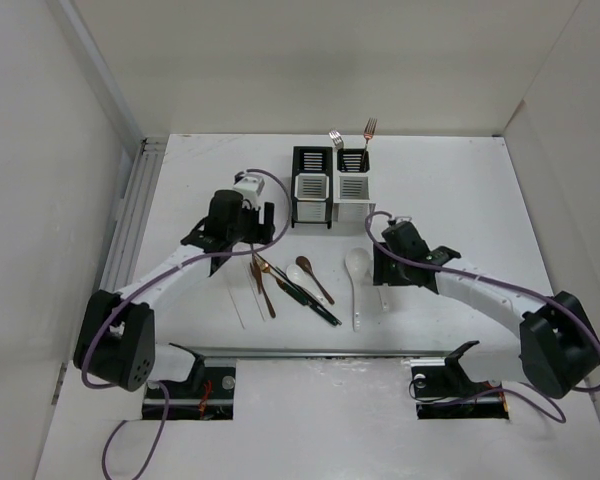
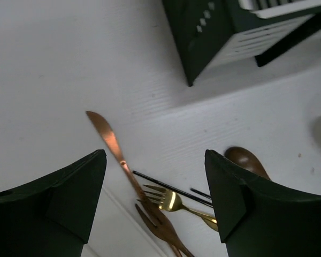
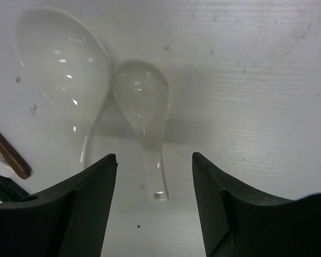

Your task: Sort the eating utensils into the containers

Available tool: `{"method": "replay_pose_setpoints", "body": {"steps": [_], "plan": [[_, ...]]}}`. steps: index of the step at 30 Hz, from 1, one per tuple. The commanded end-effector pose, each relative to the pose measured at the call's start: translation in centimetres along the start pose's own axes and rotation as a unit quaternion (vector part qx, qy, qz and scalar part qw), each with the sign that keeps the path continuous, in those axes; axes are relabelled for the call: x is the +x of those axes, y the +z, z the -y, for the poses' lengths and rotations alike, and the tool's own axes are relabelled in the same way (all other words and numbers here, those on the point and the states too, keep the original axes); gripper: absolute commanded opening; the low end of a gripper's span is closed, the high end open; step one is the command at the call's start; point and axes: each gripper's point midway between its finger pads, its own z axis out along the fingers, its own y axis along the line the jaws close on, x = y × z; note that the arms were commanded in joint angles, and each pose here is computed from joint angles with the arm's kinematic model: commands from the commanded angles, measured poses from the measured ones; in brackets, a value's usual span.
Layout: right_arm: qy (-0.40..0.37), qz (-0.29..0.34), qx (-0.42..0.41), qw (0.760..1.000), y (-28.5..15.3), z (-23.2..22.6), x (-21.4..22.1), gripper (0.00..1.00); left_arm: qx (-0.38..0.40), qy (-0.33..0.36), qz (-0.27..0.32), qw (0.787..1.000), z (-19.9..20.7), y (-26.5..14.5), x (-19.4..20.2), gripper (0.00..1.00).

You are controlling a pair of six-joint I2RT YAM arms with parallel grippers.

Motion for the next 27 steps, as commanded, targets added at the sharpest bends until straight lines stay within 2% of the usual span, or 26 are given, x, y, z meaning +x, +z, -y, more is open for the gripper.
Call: {"method": "replay_pose_setpoints", "body": {"steps": [1, 7, 10, 13, 16, 17, 21, 25, 27], "plan": [[0.03, -0.024, -0.024, 0.999, 0.1, -0.8, 1.9, 0.64, 0.025, 0.049, 0.05, 0.997, 2.6, -2.1, -2.6, 0.71], [0.031, -0.03, -0.036, 0.998, 1.3, -1.3, 3.0, 0.64, 0.019, 0.042, 0.044, 0.998, 2.4, -3.4, -1.2, 0.72], [0.024, -0.044, -0.023, 0.998, 2.0, -1.1, 3.6, 0.59, 0.009, 0.042, 0.043, 0.998, 1.9, -3.8, -0.6, 0.72], [0.017, -0.057, -0.011, 0.998, 3.1, -1.6, 3.4, 0.52, 0.006, 0.037, 0.048, 0.998, 1.8, -4.3, -0.4, 0.72], [0.013, -0.072, 0.006, 0.997, 4.1, -1.3, 3.9, 0.38, -0.003, 0.036, 0.057, 0.998, 1.4, -4.8, -0.7, 0.73], [0.018, -0.073, 0.015, 0.997, 4.4, -1.1, 4.0, 0.26, -0.003, 0.036, 0.058, 0.998, 1.4, -4.9, -0.5, 0.73], [0.031, -0.064, 0.024, 0.997, 4.3, -0.7, 3.8, 0.0, -0.02, 0.035, 0.055, 0.998, 0.7, -5.0, 0.1, 0.73], [0.032, -0.043, 0.034, 0.998, 2.9, -0.4, 2.4, 0.0, -0.025, 0.04, 0.056, 0.997, 0.4, -4.9, 0.3, 0.73], [0.037, -0.005, 0.046, 0.998, 1.6, -0.6, -0.7, 0.0, -0.026, 0.04, 0.051, 0.998, 0.4, -4.7, 0.5, 0.73]]}}
